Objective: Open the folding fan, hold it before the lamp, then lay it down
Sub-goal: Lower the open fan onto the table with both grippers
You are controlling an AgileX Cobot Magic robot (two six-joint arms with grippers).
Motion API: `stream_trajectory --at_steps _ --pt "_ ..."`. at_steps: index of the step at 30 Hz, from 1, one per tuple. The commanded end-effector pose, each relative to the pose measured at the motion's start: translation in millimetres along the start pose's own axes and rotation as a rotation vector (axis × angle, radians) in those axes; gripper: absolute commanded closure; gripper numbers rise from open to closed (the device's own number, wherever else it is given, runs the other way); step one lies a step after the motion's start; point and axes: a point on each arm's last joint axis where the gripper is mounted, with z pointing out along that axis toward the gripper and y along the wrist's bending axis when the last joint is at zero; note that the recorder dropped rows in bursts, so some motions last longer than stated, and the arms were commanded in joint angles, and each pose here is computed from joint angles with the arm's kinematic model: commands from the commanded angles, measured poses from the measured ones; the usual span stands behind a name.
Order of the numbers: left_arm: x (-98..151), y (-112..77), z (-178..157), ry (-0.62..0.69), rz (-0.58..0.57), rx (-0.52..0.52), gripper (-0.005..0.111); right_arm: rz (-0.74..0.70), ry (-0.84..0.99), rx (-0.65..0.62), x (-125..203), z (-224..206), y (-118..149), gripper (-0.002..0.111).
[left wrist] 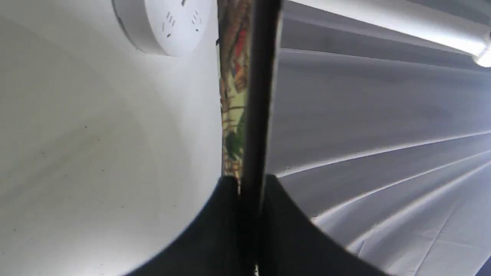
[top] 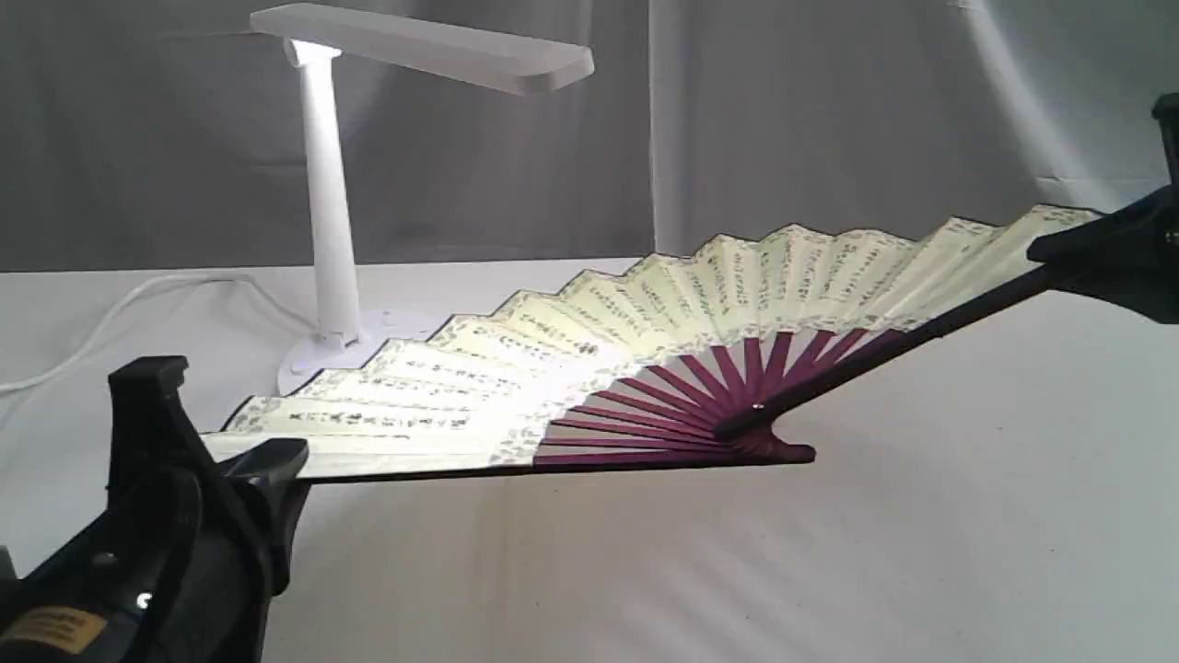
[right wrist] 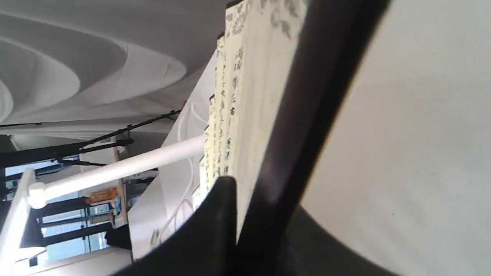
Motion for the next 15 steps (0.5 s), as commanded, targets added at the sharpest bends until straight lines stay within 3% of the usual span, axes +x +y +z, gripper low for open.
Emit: stream_trajectory --at_steps 1,15 --pt "-1.6 1.1 6.2 -0.043 -0.053 0.037 0.107 -0.098 -0.062 0.129 -5.0 -3.0 -15.3 0.108" --pt "28.6 26.6 44.4 -0.033 -0.010 -0.007 0.107 0.049 -0.003 0.148 -20.2 8.6 -69.4 0.108"
